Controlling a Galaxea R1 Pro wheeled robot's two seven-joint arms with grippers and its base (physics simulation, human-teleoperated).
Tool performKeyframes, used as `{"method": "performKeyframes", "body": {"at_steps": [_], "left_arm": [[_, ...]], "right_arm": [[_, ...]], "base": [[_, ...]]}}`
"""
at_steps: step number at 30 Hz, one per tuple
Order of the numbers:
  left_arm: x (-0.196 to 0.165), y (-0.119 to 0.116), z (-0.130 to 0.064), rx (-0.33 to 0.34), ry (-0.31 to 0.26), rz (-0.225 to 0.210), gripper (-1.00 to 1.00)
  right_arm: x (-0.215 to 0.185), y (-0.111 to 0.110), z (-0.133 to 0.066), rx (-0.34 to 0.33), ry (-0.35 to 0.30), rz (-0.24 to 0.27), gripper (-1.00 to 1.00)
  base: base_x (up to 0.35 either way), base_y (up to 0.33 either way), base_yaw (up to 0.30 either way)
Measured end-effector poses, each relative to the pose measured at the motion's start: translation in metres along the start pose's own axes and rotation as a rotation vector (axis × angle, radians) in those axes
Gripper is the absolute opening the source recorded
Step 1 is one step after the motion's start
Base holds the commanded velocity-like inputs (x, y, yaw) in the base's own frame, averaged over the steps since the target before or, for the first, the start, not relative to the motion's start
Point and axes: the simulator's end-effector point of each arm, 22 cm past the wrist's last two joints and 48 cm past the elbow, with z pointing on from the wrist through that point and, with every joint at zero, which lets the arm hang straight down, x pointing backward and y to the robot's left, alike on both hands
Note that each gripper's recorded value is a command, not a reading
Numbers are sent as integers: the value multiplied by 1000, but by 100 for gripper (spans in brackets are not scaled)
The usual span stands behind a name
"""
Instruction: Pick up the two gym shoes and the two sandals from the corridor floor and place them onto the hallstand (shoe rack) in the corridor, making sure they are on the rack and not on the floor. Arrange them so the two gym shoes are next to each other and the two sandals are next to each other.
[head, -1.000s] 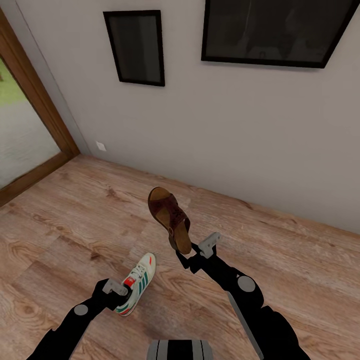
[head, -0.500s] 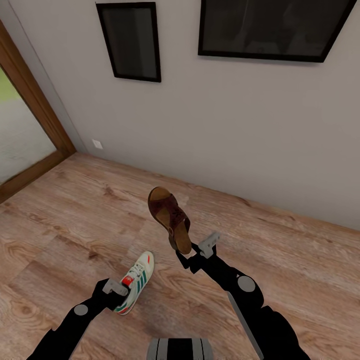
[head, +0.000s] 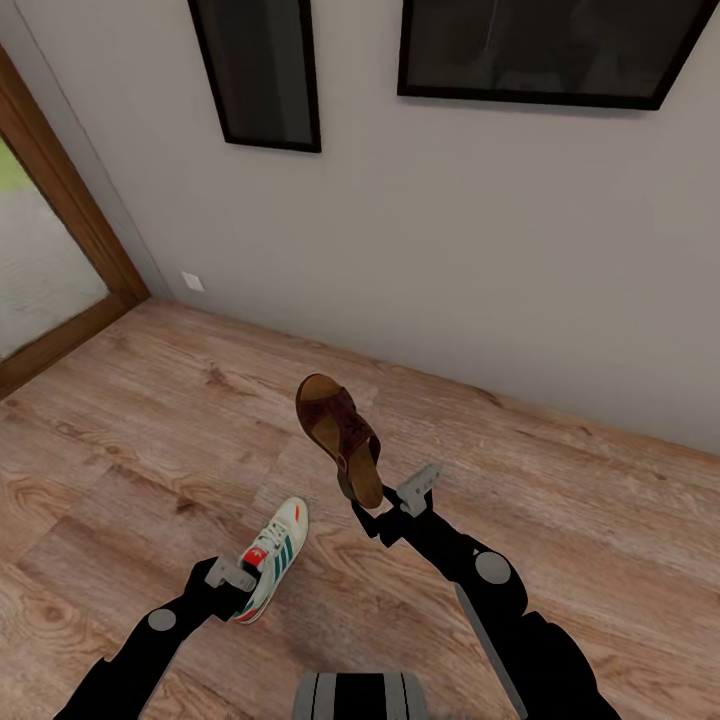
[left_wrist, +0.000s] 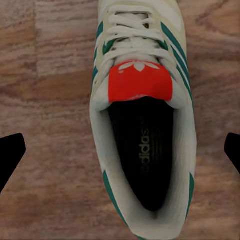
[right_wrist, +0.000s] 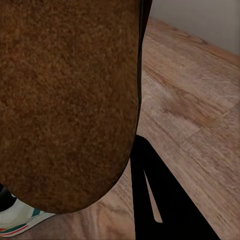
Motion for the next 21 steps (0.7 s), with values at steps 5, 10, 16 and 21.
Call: {"method": "performKeyframes", "body": {"at_steps": [5,10,16,21], "left_arm": [[9,-3,4,8,16,-3,100],[21,-8,9,18,37,-7,100],[27,-11,11,23,48,-9,100],[30,-12,13,27,55,-10,100]], "right_arm": [[10,-1,3,-2,15,10,-100],[23,-1,7,-6,34,24,-100],[29,-1,9,-8,43,32,-100],[33,-1,10,-9,49,36,-100]], "base": [[0,0,0],[0,0,0],[0,0,0],[0,0,0]]}}
